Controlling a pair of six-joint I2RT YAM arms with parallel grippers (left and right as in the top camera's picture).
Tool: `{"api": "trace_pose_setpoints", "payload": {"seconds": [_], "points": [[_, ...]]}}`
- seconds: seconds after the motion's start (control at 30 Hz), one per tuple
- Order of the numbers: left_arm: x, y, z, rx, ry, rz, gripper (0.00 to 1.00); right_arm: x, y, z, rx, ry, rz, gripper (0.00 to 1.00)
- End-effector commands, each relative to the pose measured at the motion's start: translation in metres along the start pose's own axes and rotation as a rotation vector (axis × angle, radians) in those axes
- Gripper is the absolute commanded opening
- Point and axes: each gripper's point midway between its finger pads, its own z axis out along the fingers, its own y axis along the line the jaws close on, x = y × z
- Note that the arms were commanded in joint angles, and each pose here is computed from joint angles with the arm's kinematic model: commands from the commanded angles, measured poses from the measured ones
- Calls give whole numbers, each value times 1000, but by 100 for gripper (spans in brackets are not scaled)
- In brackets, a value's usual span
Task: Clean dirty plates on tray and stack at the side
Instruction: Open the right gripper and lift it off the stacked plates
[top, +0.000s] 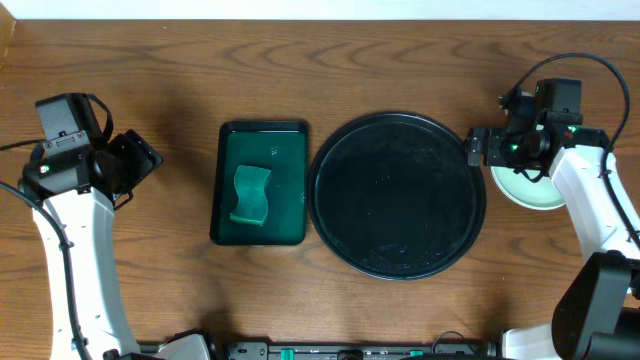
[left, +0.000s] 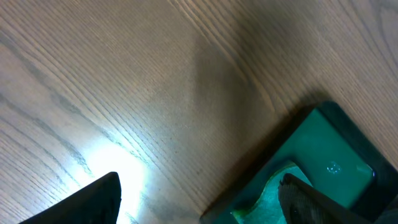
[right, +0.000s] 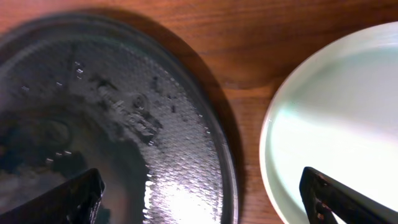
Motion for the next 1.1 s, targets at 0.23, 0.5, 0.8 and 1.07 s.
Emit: {"api": "trace_pose_setpoints", "payload": {"seconds": [0.23,0.5,0.8,1.07], "points": [[-5,1,-5,-3,-21,-10,81,-2,-4,-6,45,-13,-45,99],[-5,1,-5,-3,-21,-10,81,-2,-4,-6,45,-13,-45,99],[-5,1,-5,-3,-21,-10,81,-2,-4,-6,45,-13,-45,99],[-5,1,-5,-3,-21,-10,81,-5,-2,-12,45,-29,-48,99]]}}
